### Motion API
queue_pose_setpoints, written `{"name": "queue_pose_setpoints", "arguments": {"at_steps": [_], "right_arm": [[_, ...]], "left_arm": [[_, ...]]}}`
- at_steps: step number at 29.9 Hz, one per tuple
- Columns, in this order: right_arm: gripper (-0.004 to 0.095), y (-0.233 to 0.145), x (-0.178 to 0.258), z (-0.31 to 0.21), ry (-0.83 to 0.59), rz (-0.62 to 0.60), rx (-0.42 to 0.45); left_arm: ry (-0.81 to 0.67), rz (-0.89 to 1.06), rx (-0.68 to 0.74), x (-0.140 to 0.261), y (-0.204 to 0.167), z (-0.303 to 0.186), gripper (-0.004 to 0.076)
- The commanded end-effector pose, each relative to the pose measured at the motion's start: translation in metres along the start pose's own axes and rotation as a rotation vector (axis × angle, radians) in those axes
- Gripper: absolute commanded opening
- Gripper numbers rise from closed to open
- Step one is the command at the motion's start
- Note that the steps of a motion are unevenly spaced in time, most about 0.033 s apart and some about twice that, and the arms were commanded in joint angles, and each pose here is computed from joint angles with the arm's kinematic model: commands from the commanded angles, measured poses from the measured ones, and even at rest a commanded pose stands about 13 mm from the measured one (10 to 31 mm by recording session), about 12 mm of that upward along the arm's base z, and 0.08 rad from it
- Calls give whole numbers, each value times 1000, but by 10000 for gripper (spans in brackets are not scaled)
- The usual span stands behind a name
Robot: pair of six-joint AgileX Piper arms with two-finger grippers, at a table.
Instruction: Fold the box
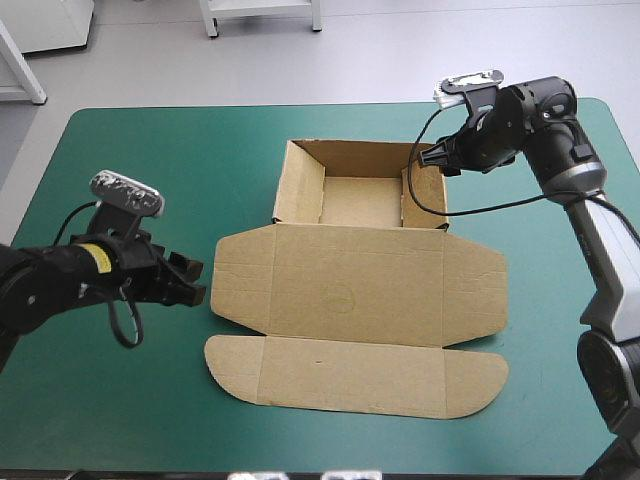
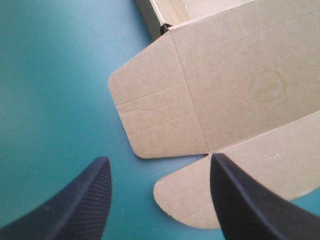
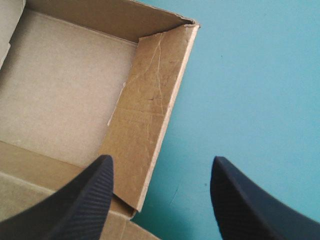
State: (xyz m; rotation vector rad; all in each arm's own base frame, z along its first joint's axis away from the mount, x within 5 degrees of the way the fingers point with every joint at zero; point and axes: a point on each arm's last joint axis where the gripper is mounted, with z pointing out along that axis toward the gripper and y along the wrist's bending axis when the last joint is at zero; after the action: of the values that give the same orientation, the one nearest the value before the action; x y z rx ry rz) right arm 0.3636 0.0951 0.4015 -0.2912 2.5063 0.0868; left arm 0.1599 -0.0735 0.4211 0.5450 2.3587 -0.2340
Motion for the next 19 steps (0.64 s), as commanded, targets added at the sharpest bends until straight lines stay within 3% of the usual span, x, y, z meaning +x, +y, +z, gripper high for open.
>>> {"name": "queue_pose_setpoints", "arguments": {"at_steps": [1,3,11,19], "right_arm": [[656,-2,-10,-6,-90,14,9],[694,-2,-11,9,-60,38,16],[666,0,-11,78,24,75,16],[468,1,-7,113,73,73,18]], "left_arm": [[-103,-27,10,18,-4,-27,420],[-119,-29,9,31,-4,-33,420],[-100,-20,-21,69,-2,-32,420],[-49,-15,-38,89,0,-10,420]]}}
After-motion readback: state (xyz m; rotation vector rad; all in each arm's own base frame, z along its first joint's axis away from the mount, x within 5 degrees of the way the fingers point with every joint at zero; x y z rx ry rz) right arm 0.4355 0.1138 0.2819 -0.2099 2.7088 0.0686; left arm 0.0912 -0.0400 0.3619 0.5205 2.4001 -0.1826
